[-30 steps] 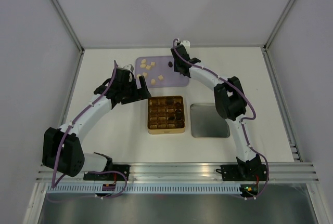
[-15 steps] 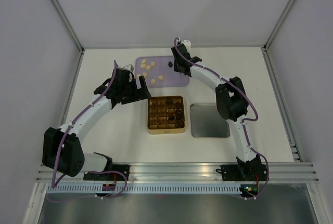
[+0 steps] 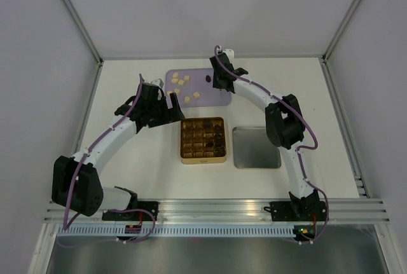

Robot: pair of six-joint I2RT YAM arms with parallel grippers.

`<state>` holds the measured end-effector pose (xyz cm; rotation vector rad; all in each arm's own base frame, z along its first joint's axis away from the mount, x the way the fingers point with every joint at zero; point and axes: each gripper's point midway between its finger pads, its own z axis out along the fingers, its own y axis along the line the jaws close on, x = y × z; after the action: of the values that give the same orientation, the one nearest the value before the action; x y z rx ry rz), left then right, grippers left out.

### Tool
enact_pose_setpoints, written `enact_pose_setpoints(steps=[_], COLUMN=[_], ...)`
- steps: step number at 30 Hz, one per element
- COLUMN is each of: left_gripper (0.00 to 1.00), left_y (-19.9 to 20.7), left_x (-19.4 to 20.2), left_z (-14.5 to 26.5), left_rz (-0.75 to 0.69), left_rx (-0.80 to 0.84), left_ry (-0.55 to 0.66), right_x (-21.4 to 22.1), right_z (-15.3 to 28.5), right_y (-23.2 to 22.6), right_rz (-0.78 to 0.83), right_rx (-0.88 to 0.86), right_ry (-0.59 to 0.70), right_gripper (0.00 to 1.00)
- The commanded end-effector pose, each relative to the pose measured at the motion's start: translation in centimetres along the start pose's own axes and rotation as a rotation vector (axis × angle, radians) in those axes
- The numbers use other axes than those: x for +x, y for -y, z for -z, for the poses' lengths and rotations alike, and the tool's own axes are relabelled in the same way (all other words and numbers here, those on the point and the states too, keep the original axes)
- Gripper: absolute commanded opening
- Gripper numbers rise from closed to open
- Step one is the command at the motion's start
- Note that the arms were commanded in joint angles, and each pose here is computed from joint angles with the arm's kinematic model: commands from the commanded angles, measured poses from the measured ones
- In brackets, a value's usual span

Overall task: Pack the chocolate
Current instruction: Pick up the fake chocolate from the plate.

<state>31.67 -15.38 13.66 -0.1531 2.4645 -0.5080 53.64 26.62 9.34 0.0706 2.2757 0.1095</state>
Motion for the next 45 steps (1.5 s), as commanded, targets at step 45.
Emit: enact_pose_setpoints(steps=[45], left_gripper=[1.0], left_y=[0.8], left_x=[-1.6], left_z=[1.4], left_rz=[-0.016], left_rx=[0.026], left_ry=[0.059], right_x=[-2.5], right_z=[11.1], right_y=[-0.1], right_rz=[0.123], right_rx=[-0.238], right_ry=[0.036], right_gripper=[0.0])
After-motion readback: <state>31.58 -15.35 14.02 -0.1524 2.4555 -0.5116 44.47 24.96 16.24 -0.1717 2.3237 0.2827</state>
